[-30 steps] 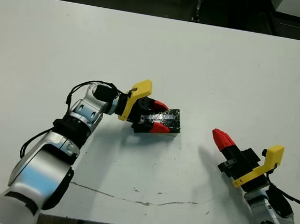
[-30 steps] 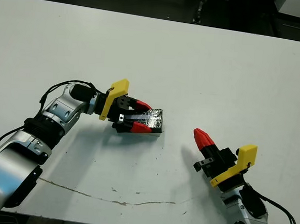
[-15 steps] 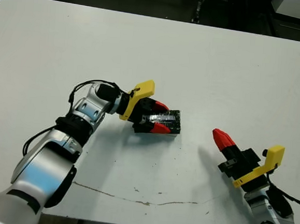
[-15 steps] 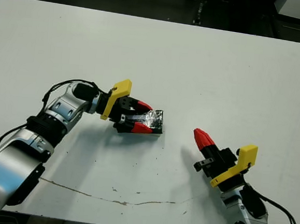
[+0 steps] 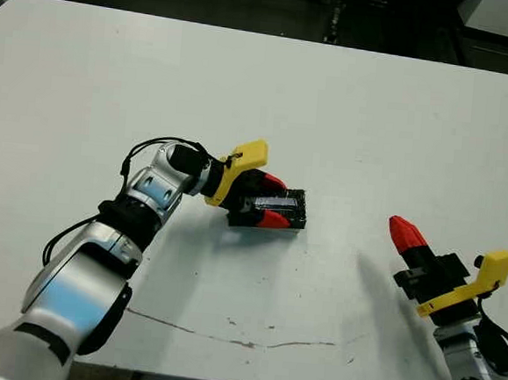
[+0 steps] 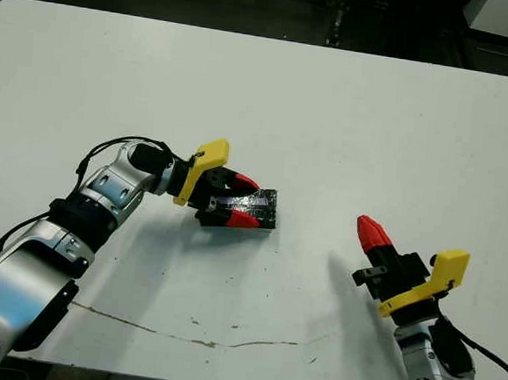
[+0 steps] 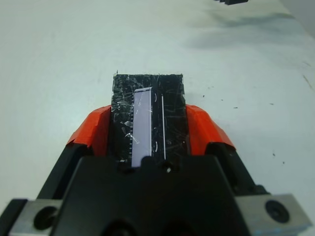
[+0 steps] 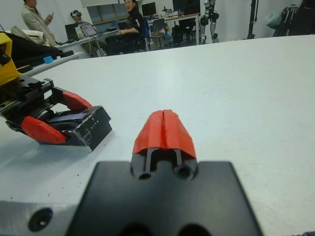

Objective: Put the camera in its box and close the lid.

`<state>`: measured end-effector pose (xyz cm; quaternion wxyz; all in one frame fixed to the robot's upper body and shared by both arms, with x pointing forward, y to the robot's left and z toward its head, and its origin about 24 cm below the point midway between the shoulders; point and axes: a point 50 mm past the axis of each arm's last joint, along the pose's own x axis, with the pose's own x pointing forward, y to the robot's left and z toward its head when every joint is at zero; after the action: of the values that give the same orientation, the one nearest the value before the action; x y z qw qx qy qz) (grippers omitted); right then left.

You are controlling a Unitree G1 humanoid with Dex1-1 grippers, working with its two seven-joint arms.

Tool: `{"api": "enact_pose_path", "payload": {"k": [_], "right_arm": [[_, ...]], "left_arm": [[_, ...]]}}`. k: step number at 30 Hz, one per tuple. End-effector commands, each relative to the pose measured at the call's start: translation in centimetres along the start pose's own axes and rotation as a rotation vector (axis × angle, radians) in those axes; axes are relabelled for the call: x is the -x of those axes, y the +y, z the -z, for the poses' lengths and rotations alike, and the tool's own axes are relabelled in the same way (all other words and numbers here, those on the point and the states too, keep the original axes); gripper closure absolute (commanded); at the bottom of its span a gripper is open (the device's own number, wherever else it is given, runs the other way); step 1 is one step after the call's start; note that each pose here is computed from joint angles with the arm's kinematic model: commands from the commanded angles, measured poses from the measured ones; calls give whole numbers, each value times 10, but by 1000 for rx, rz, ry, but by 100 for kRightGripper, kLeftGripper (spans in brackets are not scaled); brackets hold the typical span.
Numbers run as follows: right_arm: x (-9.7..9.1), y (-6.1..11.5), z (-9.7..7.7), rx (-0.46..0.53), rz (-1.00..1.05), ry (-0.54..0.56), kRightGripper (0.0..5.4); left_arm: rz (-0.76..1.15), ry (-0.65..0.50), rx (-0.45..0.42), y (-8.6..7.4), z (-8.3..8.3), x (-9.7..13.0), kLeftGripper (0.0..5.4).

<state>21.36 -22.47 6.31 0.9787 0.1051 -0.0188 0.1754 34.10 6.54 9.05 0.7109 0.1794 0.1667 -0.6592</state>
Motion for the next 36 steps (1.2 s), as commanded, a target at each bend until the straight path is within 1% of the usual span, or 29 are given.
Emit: {"api": "enact_pose_path", "payload": {"k": [1, 2, 3, 7, 8, 11, 14, 16, 20, 25, 26, 28, 30, 34, 36], "right_arm": [[2, -3, -3, 21, 1, 2, 540], [2, -3, -3, 20, 0, 2, 540], [2, -3, -3, 22, 1, 2, 540], [2, -2, -3, 34, 10, 5, 540], [2, -2, -3, 39, 13, 8, 540], [2, -2, -2, 33, 6, 3, 540], [1, -2, -2, 24, -3, -2, 540], [1, -2, -1, 14, -2, -1, 540], [1, -2, -1, 2, 2, 0, 540], [1, -2, -1, 17, -4, 2, 540], [1, -2, -1, 14, -8, 3, 540], [1, -2, -1, 2, -12, 0, 540], [1, -1, 0, -4, -11, 0, 540], [1, -1, 0, 9, -12, 2, 540], [1, -1, 0, 15, -16, 1, 540]], "left_arm": [[55, 73, 158, -39, 38, -54, 186], [53, 80, 102, -40, 37, -54, 175], [52, 86, 64, -41, 37, -53, 161], [44, 113, 5, -43, 38, -54, 100], [42, 116, -5, -43, 39, -54, 90], [45, 112, 30, -43, 40, -54, 44], [43, 100, 14, -43, 41, -53, 1], [42, 96, 4, -43, 41, -52, 1], [43, 97, 29, -43, 42, -52, 1], [24, 79, 25, -40, 42, -47, 1], [21, 76, 29, -39, 40, -46, 1], [17, 65, 66, -36, 39, -42, 1], [15, 57, 89, -35, 41, -40, 1], [-5, 52, 98, -36, 48, -36, 1], [-25, 29, 97, -33, 47, -31, 1]]}}
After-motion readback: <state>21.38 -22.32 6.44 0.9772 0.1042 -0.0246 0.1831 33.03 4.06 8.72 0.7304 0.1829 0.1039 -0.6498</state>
